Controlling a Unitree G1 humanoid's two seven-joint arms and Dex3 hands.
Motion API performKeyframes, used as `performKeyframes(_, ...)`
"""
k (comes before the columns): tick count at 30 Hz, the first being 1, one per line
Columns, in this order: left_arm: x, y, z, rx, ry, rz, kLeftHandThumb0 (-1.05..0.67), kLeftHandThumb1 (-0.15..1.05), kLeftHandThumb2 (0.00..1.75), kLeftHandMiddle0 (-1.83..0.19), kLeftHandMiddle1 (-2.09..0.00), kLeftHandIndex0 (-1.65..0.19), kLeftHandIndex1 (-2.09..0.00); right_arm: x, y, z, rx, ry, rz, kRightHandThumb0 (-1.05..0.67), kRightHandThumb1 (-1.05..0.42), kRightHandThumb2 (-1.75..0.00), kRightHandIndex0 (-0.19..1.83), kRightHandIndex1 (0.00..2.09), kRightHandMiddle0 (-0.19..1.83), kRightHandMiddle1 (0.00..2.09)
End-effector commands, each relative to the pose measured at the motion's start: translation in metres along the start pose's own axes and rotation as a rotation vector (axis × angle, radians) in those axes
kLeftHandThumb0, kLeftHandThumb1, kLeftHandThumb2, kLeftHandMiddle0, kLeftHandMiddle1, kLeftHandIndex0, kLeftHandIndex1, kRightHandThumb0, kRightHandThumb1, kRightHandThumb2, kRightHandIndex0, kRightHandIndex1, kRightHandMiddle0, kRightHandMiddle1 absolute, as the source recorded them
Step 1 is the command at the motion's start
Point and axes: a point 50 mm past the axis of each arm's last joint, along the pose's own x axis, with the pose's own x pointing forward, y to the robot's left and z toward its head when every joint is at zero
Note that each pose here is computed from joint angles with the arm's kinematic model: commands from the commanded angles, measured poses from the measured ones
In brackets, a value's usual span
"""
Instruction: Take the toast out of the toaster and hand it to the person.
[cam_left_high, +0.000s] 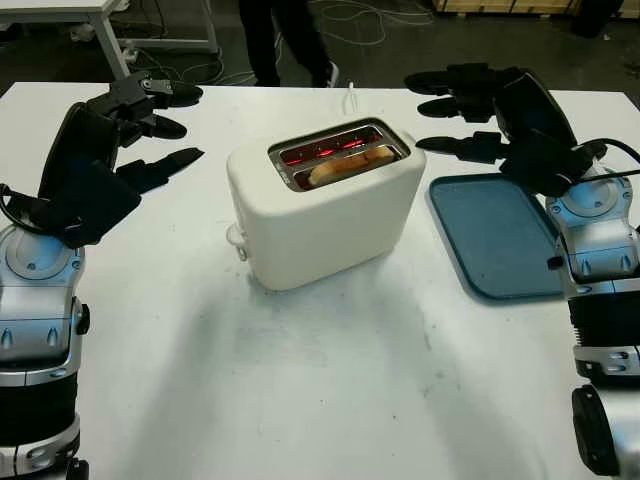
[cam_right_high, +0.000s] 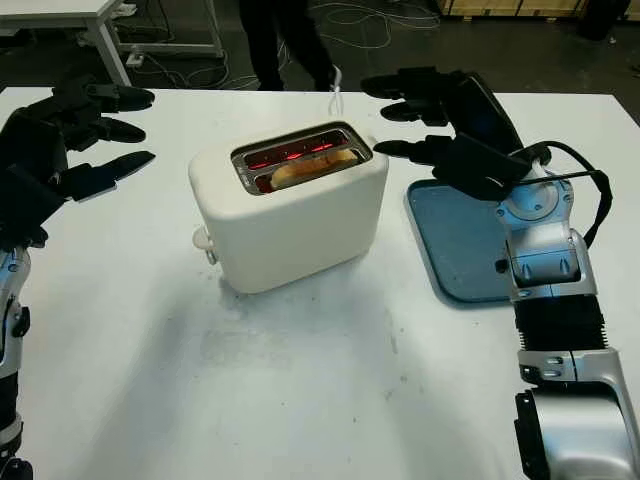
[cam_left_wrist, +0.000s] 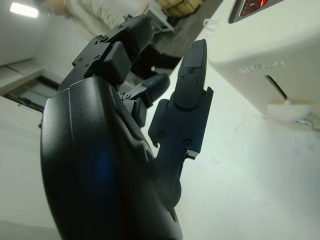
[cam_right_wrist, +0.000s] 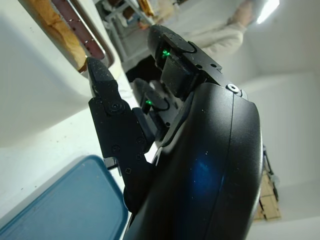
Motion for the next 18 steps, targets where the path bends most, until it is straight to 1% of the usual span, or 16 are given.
performKeyframes(1,0.0028,-0.0012,0.0027,-0.03,-0.026,0.002,-0.35,0.91,0.07,-0.35,-1.01,-0.42,-0.61,-0.001,0.0032,-0.0018,0.019,-0.014,0.001,-0.2,-0.79,-0.01,0.73,0.13,0.71,0.01)
performKeyframes(8,0.0069,-0.0034,0.0069,-0.026,-0.039,0.001,-0.37,0.92,0.07,-0.35,-1.06,-0.41,-0.65,-0.0007,0.0035,-0.0017,-0.003,-0.019,0.005,-0.22,-0.78,0.0,0.75,0.13,0.72,0.01)
performKeyframes(18,0.0076,-0.0013,0.0074,-0.027,-0.048,0.001,-0.36,0.92,0.06,-0.32,-1.11,-0.38,-0.7,0.0009,0.0042,-0.002,0.026,-0.025,0.015,-0.21,-0.78,0.0,0.73,0.12,0.71,0.0)
